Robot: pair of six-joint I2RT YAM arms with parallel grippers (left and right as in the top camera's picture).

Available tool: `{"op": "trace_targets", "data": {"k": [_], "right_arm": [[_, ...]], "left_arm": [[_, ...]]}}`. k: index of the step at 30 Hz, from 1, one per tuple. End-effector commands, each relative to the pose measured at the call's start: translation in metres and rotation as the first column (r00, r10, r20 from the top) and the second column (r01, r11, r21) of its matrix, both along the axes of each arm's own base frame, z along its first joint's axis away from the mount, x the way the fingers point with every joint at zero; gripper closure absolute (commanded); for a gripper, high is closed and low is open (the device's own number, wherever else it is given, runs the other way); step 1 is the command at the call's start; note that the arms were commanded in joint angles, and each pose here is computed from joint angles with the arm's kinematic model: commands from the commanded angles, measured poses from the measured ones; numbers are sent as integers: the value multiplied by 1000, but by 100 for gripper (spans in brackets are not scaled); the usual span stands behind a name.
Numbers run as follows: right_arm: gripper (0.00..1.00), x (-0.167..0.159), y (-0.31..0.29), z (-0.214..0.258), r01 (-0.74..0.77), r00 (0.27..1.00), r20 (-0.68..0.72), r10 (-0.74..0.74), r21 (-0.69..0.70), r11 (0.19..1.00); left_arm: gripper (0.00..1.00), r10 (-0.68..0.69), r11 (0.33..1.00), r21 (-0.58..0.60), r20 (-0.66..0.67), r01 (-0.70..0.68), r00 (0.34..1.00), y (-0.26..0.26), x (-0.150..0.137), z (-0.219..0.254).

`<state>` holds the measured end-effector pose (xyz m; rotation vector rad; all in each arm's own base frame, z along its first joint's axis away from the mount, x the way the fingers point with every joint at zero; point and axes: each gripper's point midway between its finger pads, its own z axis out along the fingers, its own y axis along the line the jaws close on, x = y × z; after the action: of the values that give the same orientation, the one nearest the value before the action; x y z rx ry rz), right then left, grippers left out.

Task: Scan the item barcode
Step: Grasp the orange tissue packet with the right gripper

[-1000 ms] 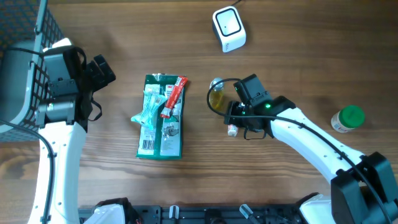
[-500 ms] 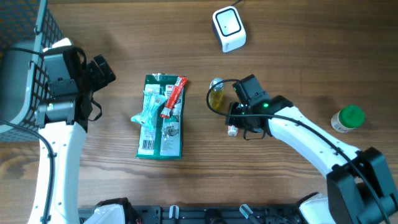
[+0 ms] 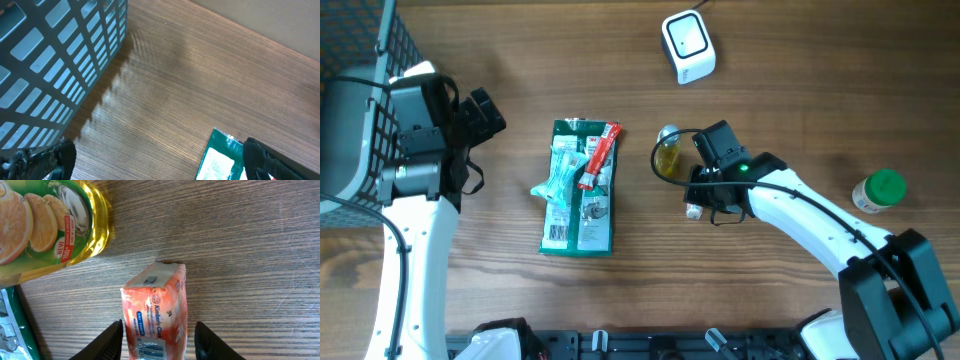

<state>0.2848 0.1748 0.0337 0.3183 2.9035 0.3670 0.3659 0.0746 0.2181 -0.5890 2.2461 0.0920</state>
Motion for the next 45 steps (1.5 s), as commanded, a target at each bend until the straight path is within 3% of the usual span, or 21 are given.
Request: {"op": "trace_targets", "data": {"k": [1, 29, 33, 35, 40, 45], "right_arm": [[53, -1, -3, -7, 5, 1000, -9, -5, -20, 1000], [56, -1, -3, -16, -2, 1000, 14, 2, -9, 1000], [67, 1, -1, -13, -16, 1000, 26, 16, -7, 1000], [78, 5, 0, -6, -43, 998, 45, 43, -5, 999], [78, 9, -12, 15, -61, 995, 74, 62, -19, 998], [78, 5, -61, 29, -5, 997, 80, 19, -164, 987]], "left_arm": [[0, 7, 1000, 14, 6, -7, 1000, 4, 1, 3], [0, 7, 1000, 13, 6, -7, 1000, 4, 1, 3], [0, 7, 1000, 13, 6, -7, 1000, 4, 1, 3], [0, 7, 1000, 13, 6, -7, 1000, 4, 1, 3], [0, 7, 1000, 13, 6, -7, 1000, 4, 1, 3], [0, 7, 1000, 13, 6, -7, 1000, 4, 1, 3]]}}
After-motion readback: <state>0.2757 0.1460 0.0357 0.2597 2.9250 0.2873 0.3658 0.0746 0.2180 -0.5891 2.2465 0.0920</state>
